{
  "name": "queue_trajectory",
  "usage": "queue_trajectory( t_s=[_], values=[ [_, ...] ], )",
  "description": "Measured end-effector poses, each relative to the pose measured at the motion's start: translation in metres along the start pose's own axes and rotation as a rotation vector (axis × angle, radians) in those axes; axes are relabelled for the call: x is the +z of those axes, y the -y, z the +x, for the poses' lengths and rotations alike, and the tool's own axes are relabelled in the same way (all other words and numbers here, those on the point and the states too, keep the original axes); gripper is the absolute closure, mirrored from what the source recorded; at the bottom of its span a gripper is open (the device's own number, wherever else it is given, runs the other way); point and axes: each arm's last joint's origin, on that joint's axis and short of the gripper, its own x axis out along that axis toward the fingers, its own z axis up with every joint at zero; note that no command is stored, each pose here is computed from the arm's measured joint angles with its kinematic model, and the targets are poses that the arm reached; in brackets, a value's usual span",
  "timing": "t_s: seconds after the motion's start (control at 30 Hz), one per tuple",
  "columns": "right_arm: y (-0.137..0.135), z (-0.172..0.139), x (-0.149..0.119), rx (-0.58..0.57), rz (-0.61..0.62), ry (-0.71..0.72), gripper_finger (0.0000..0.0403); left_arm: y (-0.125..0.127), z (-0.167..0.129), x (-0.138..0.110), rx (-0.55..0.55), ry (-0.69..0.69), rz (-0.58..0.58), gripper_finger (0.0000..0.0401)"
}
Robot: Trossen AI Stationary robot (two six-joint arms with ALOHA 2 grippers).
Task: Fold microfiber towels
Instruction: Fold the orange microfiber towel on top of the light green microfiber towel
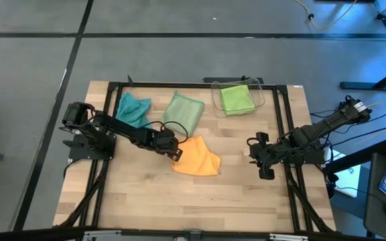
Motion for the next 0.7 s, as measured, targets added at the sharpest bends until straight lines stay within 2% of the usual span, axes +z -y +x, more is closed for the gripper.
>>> queue_trajectory(
  t_s=[0.23, 0.53, 0.7],
  values=[
    [0.0, 0.0, 0.0, 0.001, 0.002, 0.0, 0.0265, -0.006, 0.005, 0.005, -0.057, -0.003, -0.023, 0.023],
    [0.0, 0.0, 0.0, 0.002, 0.003, 0.0, 0.0265, -0.015, 0.009, 0.004, -0.049, -0.008, -0.049, 0.0231],
    [0.0, 0.0, 0.0, 0.001, 0.003, 0.0, 0.0265, -0.017, 0.01, 0.0, -0.03, -0.001, -0.047, 0.026]
  ],
)
